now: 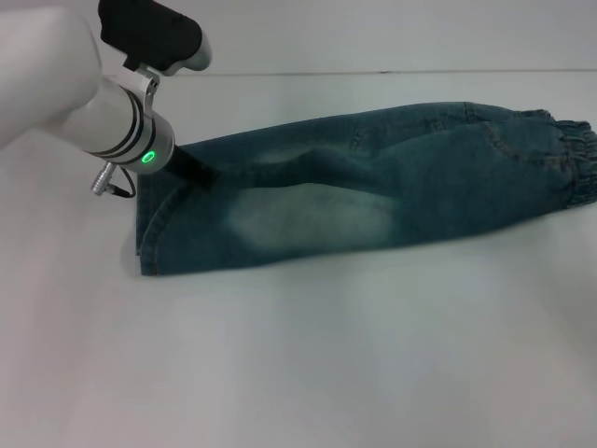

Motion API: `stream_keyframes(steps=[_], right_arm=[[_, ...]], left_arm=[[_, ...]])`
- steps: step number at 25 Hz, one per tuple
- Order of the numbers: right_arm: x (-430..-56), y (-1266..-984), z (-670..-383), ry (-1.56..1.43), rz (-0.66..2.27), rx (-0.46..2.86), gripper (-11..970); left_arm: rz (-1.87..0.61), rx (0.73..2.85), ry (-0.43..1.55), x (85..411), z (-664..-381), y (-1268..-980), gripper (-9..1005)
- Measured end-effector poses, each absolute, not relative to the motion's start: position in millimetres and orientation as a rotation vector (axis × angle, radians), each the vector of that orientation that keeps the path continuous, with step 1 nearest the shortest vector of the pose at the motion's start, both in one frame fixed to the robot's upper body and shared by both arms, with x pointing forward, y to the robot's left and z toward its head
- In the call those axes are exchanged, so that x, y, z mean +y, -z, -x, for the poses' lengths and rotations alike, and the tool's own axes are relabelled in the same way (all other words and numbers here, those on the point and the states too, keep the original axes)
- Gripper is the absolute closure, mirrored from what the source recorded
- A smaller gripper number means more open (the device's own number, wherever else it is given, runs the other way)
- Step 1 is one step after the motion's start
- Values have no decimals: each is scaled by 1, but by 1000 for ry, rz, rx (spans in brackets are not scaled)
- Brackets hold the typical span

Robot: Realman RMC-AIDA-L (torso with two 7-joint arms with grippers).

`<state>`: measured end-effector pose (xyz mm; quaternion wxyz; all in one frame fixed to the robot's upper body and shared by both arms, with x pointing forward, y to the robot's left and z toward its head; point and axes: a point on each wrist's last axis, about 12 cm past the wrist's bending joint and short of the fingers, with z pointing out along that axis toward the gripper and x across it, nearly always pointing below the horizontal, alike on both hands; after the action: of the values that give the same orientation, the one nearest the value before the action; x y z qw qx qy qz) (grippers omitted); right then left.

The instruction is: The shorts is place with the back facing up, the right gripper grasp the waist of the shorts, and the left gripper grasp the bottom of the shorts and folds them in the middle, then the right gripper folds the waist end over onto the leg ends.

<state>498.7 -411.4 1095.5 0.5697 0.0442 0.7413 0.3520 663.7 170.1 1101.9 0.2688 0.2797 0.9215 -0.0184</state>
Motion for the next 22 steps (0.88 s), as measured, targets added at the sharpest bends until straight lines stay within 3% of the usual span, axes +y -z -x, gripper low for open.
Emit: stream_keyframes(steps=[1,22], right_arm=[[-411,-1095,-499,-826,-104,1740,18],[-410,-1095,-500,-823,-100,1737,18]], left_arm=[[-750,2488,50,170,-664,-1102,950],[-658,2465,50,178,-671,-1113,955]])
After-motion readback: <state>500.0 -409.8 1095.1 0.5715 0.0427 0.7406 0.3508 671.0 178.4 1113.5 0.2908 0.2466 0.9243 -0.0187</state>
